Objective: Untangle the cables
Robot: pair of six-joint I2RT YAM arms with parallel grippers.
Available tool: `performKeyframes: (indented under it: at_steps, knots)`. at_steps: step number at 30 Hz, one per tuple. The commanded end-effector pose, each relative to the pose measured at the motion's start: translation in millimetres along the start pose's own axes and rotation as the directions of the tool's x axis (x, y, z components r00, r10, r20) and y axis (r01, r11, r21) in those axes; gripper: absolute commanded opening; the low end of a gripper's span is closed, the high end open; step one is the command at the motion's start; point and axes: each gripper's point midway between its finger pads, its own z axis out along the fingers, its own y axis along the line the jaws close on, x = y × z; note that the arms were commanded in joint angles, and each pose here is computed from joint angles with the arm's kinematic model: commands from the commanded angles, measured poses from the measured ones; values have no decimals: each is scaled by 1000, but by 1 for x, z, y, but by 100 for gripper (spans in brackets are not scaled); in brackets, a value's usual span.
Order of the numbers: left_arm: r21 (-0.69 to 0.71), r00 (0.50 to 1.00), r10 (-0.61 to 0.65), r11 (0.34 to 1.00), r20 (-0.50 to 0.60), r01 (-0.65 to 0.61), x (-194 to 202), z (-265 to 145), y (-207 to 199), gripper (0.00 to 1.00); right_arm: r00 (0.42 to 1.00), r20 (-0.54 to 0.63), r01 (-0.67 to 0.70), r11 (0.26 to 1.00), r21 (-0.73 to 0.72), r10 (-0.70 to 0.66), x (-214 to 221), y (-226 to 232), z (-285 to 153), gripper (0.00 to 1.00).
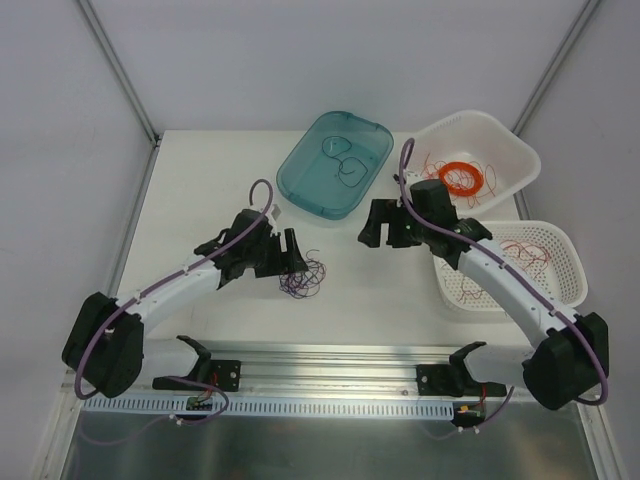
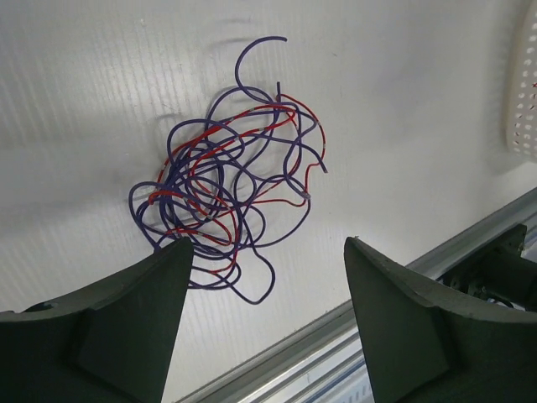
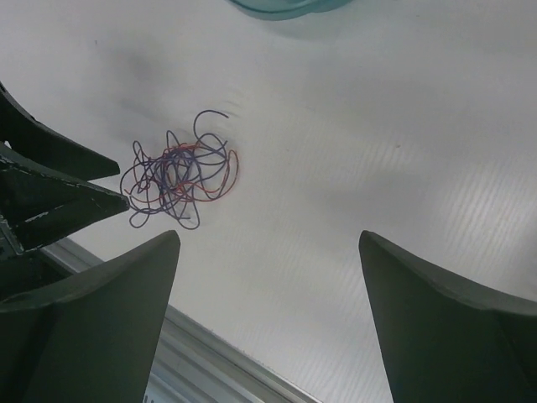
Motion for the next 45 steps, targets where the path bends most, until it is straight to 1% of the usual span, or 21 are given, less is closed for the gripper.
performKeyframes:
  at_steps: [1, 3, 6, 7, 8, 10, 11, 12, 13, 15, 17, 18, 20, 22, 23, 30, 33, 36, 39, 43, 45]
  knots:
    - [-33, 993, -5, 999, 114, 9, -13, -16, 7, 73, 993, 5, 114, 983, -141, -114, -17, 39, 5, 92]
    - [-62, 991, 26, 998, 133, -18, -16, -16, 13, 72, 984, -23, 172, 969, -176, -179, -13, 49, 9, 88]
    - [-72, 983, 131, 990, 128, -123, -24, -15, 12, 68, 978, -63, 177, 956, -235, -197, -8, 63, 19, 79]
    - [-77, 974, 192, 980, 122, -184, -29, -13, 11, 67, 972, -62, 205, 946, -251, -228, -7, 66, 22, 76]
    - [-79, 971, 210, 976, 118, -202, -31, -13, 10, 66, 967, -77, 216, 939, -269, -245, -4, 71, 29, 67]
    - [-91, 972, 214, 974, 101, -206, -29, -13, 12, 66, 945, -78, 274, 901, -336, -317, -1, 82, 34, 59]
    - [-87, 974, 205, 977, 98, -197, -28, -12, 12, 66, 932, -111, 285, 888, -360, -344, 8, 85, 43, 53]
    - [-73, 976, 196, 979, 92, -189, -25, -13, 11, 66, 920, -110, 307, 866, -395, -377, 4, 94, 43, 49]
    - [-71, 982, 172, 983, 79, -166, -19, -11, 13, 66, 899, -106, 349, 843, -409, -424, 6, 94, 47, 44]
    - [-74, 987, 143, 988, 66, -138, -13, -10, 16, 67, 875, -112, 380, 811, -445, -471, 9, 101, 59, 39]
    - [-82, 995, 88, 993, 49, -84, -3, -8, 21, 67, 849, -100, 421, 779, -465, -519, 10, 105, 68, 38]
    - [-88, 997, 68, 994, 45, -64, -1, -7, 23, 67, 840, -123, 419, 775, -473, -529, 17, 103, 77, 38]
    - [-98, 999, 20, 995, 26, -18, 6, -3, 27, 68, 815, -104, 456, 742, -491, -570, 15, 110, 86, 38]
    - [-107, 1000, -18, 994, 18, 20, 9, 0, 29, 68, 797, -114, 468, 725, -506, -593, 19, 112, 100, 38]
    - [-109, 1000, -27, 994, 13, 29, 11, 1, 30, 68, 779, -104, 487, 701, -521, -618, 21, 117, 103, 38]
    - [-139, 996, -91, 986, -5, 89, 18, 7, 37, 69, 712, -153, 506, 653, -563, -685, 53, 123, 138, 38]
    - [-158, 994, -104, 982, -12, 101, 22, 10, 43, 69, 685, -199, 505, 653, -564, -701, 69, 115, 151, 38]
    - [-175, 994, -110, 979, -23, 105, 26, 13, 47, 69, 671, -232, 493, 658, -570, -704, 82, 108, 158, 37]
    - [-194, 993, -116, 975, -33, 108, 30, 15, 53, 69, 657, -260, 490, 662, -567, -708, 92, 101, 160, 34]
    - [-215, 993, -114, 971, -34, 104, 31, 18, 57, 69, 649, -271, 491, 664, -564, -711, 96, 96, 155, 31]
    - [-229, 993, -113, 968, -37, 101, 31, 20, 61, 68, 647, -281, 495, 671, -552, -709, 97, 92, 154, 27]
